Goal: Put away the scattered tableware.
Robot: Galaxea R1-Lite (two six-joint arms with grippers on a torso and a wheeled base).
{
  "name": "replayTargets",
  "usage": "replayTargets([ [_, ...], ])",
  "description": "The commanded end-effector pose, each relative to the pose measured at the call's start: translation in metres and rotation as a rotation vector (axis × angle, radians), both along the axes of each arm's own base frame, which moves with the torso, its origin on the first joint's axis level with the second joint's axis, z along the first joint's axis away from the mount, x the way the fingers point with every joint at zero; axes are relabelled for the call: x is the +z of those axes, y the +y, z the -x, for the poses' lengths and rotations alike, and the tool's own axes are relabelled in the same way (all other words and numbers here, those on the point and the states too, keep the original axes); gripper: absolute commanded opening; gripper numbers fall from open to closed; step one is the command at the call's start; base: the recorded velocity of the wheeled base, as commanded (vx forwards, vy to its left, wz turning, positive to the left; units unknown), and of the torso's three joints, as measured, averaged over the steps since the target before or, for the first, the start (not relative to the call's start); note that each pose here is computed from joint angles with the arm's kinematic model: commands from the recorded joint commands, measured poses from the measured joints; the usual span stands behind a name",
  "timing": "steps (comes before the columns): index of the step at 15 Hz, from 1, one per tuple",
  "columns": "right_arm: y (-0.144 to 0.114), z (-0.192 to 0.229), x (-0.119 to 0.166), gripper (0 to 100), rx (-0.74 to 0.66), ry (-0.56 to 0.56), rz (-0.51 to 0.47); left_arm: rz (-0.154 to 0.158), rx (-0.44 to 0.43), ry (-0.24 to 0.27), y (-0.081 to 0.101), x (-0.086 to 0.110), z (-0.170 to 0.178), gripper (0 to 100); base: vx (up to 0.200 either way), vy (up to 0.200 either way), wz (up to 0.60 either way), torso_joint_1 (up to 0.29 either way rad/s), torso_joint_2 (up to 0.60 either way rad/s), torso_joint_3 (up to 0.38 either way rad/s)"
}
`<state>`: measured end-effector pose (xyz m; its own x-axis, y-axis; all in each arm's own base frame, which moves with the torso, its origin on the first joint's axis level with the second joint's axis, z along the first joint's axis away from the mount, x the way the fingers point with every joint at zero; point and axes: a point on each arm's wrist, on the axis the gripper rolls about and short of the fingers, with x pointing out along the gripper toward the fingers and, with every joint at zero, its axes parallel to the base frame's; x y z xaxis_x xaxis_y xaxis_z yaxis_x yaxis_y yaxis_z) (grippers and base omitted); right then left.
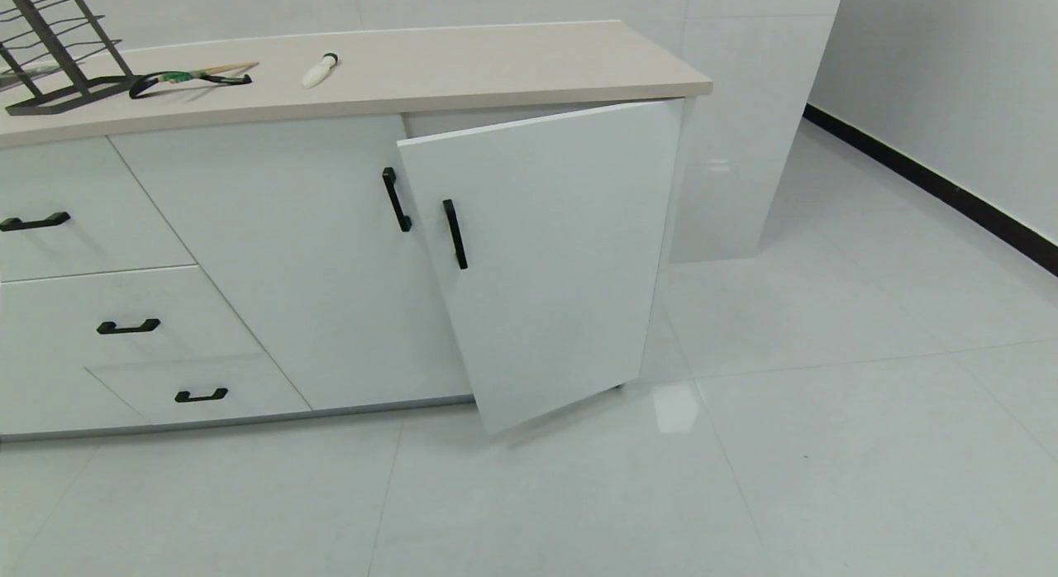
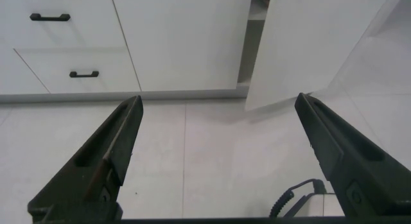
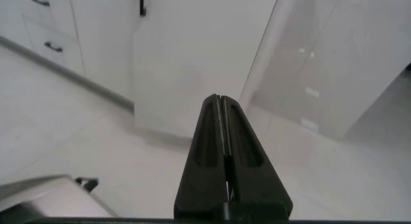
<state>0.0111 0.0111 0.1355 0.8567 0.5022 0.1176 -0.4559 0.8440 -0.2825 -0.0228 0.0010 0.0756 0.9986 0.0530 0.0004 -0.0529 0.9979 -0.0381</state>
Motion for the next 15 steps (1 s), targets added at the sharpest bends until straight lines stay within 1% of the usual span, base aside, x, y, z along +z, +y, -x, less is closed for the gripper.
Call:
replayTargets([
  [1, -0.001, 0.037, -0.049, 0, -0.038, 0.022, -0.004, -0.001, 0.001, -0.001, 0.0, 0.0, 0.0, 100, 0.0, 0.0, 0.0, 0.0, 0.0, 0.0],
  [2, -0.001, 0.037, -0.05, 0, -0.066, 0.044, -0.015, 0.0, 0.001, -0.001, 0.0, 0.0, 0.0, 100, 0.0, 0.0, 0.0, 0.0, 0.0, 0.0],
  [3, -0.004, 0.036, -0.056, 0, -0.22, 0.147, -0.063, -0.001, 0.001, -0.001, 0.0, 0.0, 0.0, 100, 0.0, 0.0, 0.0, 0.0, 0.0, 0.0],
  [5, -0.008, 0.035, -0.055, 0, -0.381, 0.17, -0.149, -0.001, 0.001, -0.001, 0.0, 0.0, 0.0, 100, 0.0, 0.0, 0.0, 0.0, 0.0, 0.0],
  [6, -0.01, 0.034, -0.059, 0, -0.458, 0.173, -0.158, -0.001, 0.001, -0.001, 0.0, 0.0, 0.0, 100, 0.0, 0.0, 0.0, 0.0, 0.0, 0.0],
  [7, -0.01, 0.034, -0.06, 0, -0.489, 0.178, -0.167, -0.001, 0.001, -0.001, 0.0, 0.0, 0.0, 100, 0.0, 0.0, 0.0, 0.0, 0.0, 0.0],
  [8, -0.011, 0.034, -0.06, 0, -0.501, 0.183, -0.2, -0.001, 0.001, -0.001, 0.0, 0.0, 0.0, 100, 0.0, 0.2, 0.0, 0.002, 0.0, 0.007],
  [9, -0.011, 0.034, -0.06, 0, -0.5, 0.185, -0.211, -0.001, -0.001, -0.001, 0.0, 0.0, 0.0, 100, 0.0, 0.2, 0.0, -0.002, 0.0, 0.002],
  [15, -0.011, 0.034, -0.061, 0, -0.498, 0.191, -0.225, -0.009, -0.001, -0.002, 0.0, 0.0, 0.0, 100, 0.0, 0.2, 0.0, 0.004, 0.0, 0.002],
])
